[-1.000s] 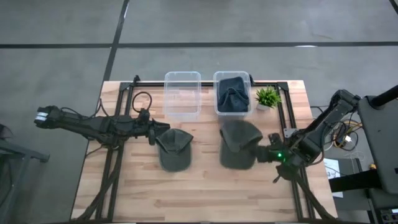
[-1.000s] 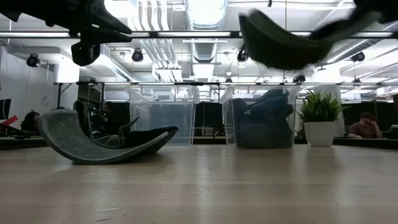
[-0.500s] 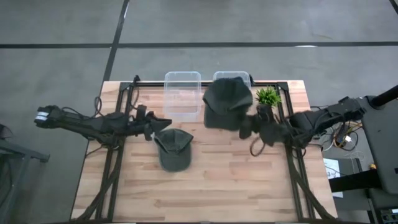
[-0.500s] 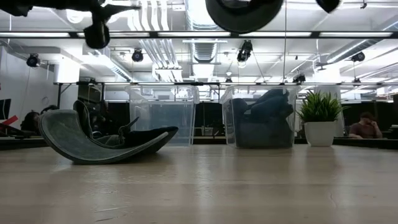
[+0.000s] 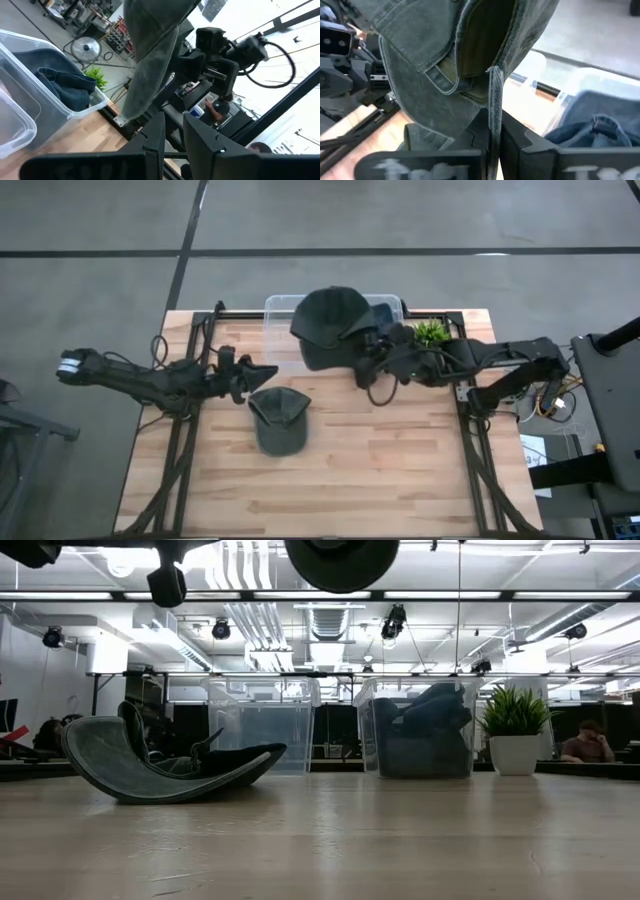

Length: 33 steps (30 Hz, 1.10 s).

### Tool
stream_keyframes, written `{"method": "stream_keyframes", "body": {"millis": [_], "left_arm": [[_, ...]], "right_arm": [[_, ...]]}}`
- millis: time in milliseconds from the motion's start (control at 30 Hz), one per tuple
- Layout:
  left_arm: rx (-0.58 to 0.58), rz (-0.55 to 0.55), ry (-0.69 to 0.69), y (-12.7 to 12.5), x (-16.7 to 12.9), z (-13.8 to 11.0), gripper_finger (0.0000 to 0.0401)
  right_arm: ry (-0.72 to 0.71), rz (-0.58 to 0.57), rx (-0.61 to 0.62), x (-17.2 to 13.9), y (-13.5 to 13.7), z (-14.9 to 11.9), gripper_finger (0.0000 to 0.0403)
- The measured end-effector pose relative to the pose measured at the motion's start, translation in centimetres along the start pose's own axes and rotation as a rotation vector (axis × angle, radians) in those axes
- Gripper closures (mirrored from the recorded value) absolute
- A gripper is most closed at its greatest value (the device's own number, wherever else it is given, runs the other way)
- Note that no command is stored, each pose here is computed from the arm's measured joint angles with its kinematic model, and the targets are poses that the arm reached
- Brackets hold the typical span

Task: Pick & Place hat
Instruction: Put the right gray cap into the left transparent bin

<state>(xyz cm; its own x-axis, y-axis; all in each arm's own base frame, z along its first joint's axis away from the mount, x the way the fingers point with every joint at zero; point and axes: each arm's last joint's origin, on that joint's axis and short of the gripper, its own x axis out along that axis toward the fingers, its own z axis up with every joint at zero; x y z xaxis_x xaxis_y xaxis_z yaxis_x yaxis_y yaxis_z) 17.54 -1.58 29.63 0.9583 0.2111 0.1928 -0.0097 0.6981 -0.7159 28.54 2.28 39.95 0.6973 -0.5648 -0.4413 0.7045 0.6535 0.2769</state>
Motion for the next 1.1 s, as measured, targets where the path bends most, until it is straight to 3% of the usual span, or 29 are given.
{"method": "stream_keyframes", "body": {"millis": [367,600,1100], "left_arm": [[0.04,-0.001,-0.001,0.0,0.1,-0.1,0.0339],[0.063,0.015,0.016,0.3,0.5,-0.5,0.0339],[0.078,0.052,0.008,0.7,1.0,-0.9,0.0336]], "right_arm": [[0.019,0.004,-0.083,2.8,2.3,1.1,0.039],[-0.007,0.023,-0.118,2.6,3.0,2.4,0.039],[0.003,0.014,-0.132,2.7,2.8,2.1,0.039]]}}
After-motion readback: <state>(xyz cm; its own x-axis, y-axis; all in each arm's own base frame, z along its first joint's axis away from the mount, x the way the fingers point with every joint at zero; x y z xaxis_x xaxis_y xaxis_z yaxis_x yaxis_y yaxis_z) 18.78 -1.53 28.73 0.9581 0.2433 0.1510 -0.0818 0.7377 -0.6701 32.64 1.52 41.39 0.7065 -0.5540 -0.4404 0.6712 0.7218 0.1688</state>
